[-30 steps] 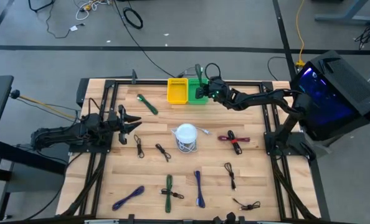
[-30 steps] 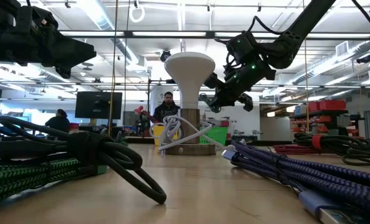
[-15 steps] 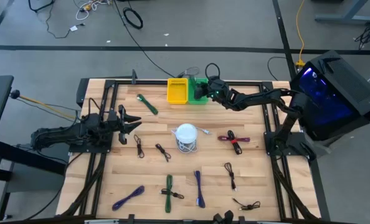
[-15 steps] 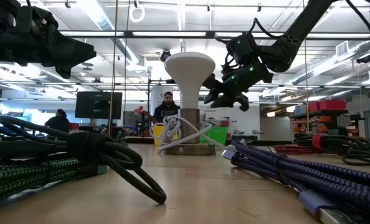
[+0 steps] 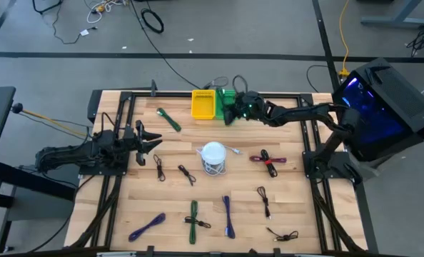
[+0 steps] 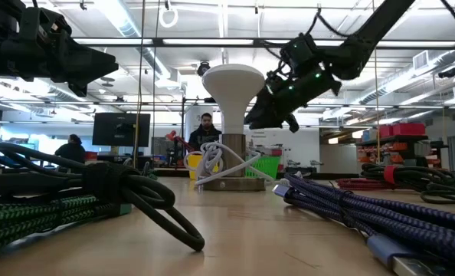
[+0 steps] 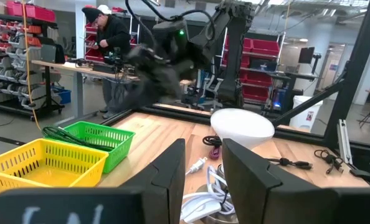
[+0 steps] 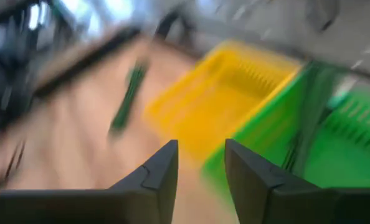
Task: Pick & Place USB Port
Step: Put the black charger cable into the yellow bin
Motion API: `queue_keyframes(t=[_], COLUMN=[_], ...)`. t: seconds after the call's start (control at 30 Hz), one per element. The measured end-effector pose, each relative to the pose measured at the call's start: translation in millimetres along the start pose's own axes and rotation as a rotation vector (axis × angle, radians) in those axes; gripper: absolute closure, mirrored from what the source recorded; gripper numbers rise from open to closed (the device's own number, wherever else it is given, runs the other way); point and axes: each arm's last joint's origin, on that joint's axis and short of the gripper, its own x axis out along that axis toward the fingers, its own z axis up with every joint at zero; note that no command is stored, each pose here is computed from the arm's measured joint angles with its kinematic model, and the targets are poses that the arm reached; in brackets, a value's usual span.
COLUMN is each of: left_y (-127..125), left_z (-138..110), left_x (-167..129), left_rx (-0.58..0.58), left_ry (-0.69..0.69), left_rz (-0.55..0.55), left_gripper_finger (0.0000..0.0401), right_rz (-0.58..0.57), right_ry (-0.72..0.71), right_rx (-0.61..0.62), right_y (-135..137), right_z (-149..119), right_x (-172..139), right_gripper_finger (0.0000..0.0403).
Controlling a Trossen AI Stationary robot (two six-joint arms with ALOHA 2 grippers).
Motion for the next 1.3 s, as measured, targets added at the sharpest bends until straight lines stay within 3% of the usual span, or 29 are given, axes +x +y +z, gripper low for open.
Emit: queue_keyframes(t=[0.13, 0.3, 0.63, 0.9, 1.03, 1.17, 1.3], left_y=[0.0, 0.0, 0.0, 0.0, 0.0, 0.0, 0.0], left_z=[-0.1, -0.1, 0.0, 0.0, 0.0, 0.0, 0.0], left_x=[0.0, 0.0, 0.0, 0.0, 0.0, 0.0, 0.0], left_rx=[0.0, 0.0, -0.022, -0.026, -0.026, -0.026, -0.025], left_ry=[0.001, 0.001, 0.0, 0.0, 0.0, 0.0, 0.0], left_rz=[0.001, 0.0, 0.0, 0.0, 0.0, 0.0, 0.0], left_gripper_finger=[0.0291, 0.0291, 0.0291, 0.0291, 0.0291, 0.0291, 0.0291], right_rz=[0.077, 0.126, -0.046, -0.053, -0.078, -0.189, -0.201], right_ry=[0.223, 0.446, 0.893, 1.081, 1.131, 1.198, 1.172], right_rx=[-0.139, -0.153, -0.071, 0.013, 0.013, -0.016, -0.054], right_y=[22.0, 53.0, 80.7, 87.3, 84.9, 76.6, 75.5], right_z=[-15.4, -37.2, -89.4, -102.0, -104.1, -106.4, -104.5], right_x=[-20.3, -47.7, -88.7, -105.5, -109.7, -117.9, -118.9], right_gripper_finger=[0.029, 0.0307, 0.0321, 0.0321, 0.0321, 0.0321, 0.0321])
